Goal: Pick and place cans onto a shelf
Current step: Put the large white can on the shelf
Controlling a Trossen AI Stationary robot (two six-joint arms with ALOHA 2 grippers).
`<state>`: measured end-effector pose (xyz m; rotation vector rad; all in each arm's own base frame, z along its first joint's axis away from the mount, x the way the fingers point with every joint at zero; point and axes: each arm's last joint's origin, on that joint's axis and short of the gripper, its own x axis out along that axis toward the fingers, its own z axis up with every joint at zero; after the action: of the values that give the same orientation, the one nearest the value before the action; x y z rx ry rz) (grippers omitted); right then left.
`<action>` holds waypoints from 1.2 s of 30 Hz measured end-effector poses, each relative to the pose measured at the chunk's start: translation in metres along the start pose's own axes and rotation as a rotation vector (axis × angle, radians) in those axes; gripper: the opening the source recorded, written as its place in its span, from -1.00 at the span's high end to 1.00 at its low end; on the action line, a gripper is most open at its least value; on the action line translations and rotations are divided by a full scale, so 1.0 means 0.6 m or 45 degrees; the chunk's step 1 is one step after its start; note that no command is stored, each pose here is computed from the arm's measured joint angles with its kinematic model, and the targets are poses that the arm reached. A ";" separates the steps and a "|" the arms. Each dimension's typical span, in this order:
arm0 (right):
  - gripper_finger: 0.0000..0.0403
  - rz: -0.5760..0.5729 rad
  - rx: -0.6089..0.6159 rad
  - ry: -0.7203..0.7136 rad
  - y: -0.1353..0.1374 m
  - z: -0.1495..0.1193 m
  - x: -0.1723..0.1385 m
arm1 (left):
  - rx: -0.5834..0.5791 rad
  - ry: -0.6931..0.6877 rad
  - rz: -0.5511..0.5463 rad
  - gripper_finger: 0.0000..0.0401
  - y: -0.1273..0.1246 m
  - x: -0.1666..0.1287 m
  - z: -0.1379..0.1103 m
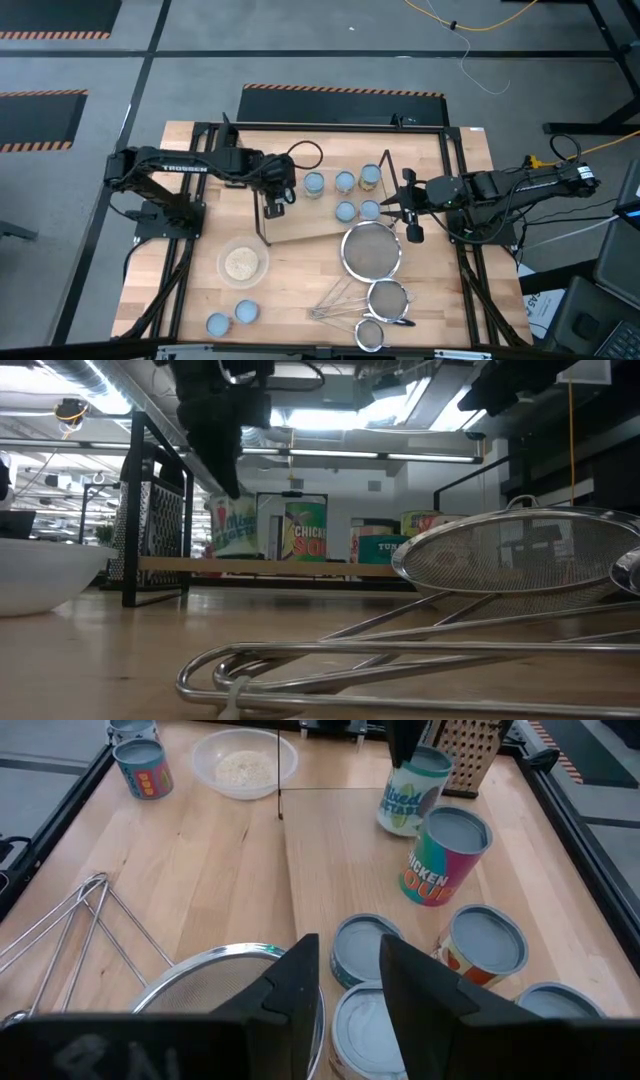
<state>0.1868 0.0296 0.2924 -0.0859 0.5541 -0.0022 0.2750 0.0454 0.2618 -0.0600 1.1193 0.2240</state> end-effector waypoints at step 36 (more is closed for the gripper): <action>0.44 -0.001 0.000 0.001 0.000 0.000 0.000 | 0.016 -0.028 -0.005 0.64 -0.009 -0.001 0.003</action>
<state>0.1867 0.0295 0.2923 -0.0861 0.5548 -0.0030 0.2776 0.0404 0.2629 -0.0479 1.0985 0.2138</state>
